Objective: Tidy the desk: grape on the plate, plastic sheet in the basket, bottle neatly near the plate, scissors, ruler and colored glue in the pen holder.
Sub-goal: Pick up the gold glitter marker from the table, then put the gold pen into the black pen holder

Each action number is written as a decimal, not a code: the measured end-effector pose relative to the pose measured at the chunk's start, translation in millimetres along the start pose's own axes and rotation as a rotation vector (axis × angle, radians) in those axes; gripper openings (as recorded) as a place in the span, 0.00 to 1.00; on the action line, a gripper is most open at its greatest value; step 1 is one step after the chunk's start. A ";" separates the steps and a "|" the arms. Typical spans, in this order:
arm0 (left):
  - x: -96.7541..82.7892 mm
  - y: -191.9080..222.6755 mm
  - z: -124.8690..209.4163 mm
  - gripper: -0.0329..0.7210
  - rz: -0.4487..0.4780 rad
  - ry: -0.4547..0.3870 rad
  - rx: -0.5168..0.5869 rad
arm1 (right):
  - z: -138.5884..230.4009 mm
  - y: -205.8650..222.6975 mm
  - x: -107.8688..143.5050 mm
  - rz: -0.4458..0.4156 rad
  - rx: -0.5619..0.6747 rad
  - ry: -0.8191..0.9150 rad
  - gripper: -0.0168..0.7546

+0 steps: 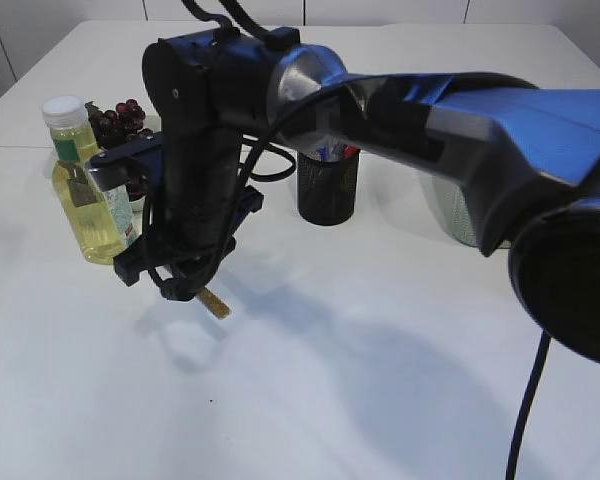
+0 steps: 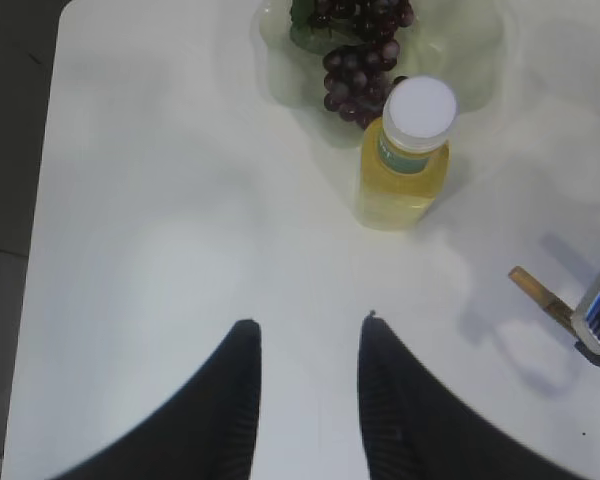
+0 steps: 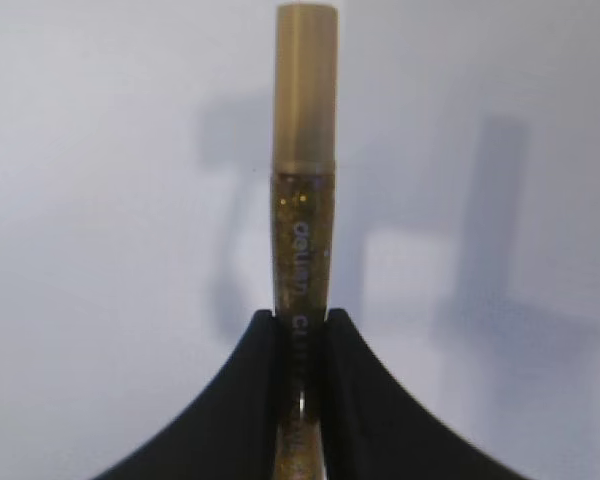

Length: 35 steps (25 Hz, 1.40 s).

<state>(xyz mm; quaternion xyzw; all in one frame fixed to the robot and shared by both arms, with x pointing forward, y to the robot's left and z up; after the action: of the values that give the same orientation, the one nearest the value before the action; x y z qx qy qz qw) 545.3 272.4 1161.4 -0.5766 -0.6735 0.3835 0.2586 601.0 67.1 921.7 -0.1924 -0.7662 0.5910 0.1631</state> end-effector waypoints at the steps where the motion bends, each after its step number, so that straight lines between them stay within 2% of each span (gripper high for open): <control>1: 0.5 0.0 -0.2 0.36 -0.004 0.003 -0.001 | -0.5 -5.2 0.0 0.004 -0.007 0.000 0.15; 9: 1.1 0.0 -0.5 0.36 -0.008 0.007 -0.003 | 14.7 -48.3 6.9 0.032 -0.058 0.003 0.15; 14: 1.4 0.0 -0.6 0.36 -0.010 0.007 -0.004 | 34.4 -77.4 8.6 0.135 -0.248 -0.014 0.15; 18: 1.2 1.6 -0.7 0.36 -0.012 0.008 -0.001 | 68.2 -92.2 14.4 0.214 -0.392 -0.017 0.15; 23: 0.2 8.3 -1.0 0.36 -0.017 0.010 0.015 | 102.0 -97.9 24.0 0.270 -0.553 -0.038 0.15; 26: 0.1 8.9 -1.0 0.36 -0.018 0.011 0.017 | 106.9 -100.8 25.8 0.304 -0.669 -0.058 0.15; 30: 0.6 8.9 -1.2 0.36 -0.021 0.012 0.015 | 108.3 -102.3 19.0 0.330 -0.733 -0.045 0.15; 35: 1.0 8.9 -1.4 0.36 -0.024 0.013 0.014 | 110.0 -112.0 -5.2 0.369 -0.799 0.052 0.15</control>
<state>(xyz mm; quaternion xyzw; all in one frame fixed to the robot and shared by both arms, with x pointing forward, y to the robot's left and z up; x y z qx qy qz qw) 551.3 274.0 1154.8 -0.5690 -0.6760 0.3814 0.2715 541.6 -53.6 1002.7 -0.3887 -0.8831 0.2625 -0.0130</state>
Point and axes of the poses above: a point on each arm's last joint axis where the gripper is mounted, y pointing out along that axis toward the gripper, x along the wrist's bending axis when the last joint is at zero, z = x × y, the point moved 5 cm from there along y, pointing out along that axis toward the gripper, and after that the axes turned 13 degrees about -y, right-handed, at the moved point
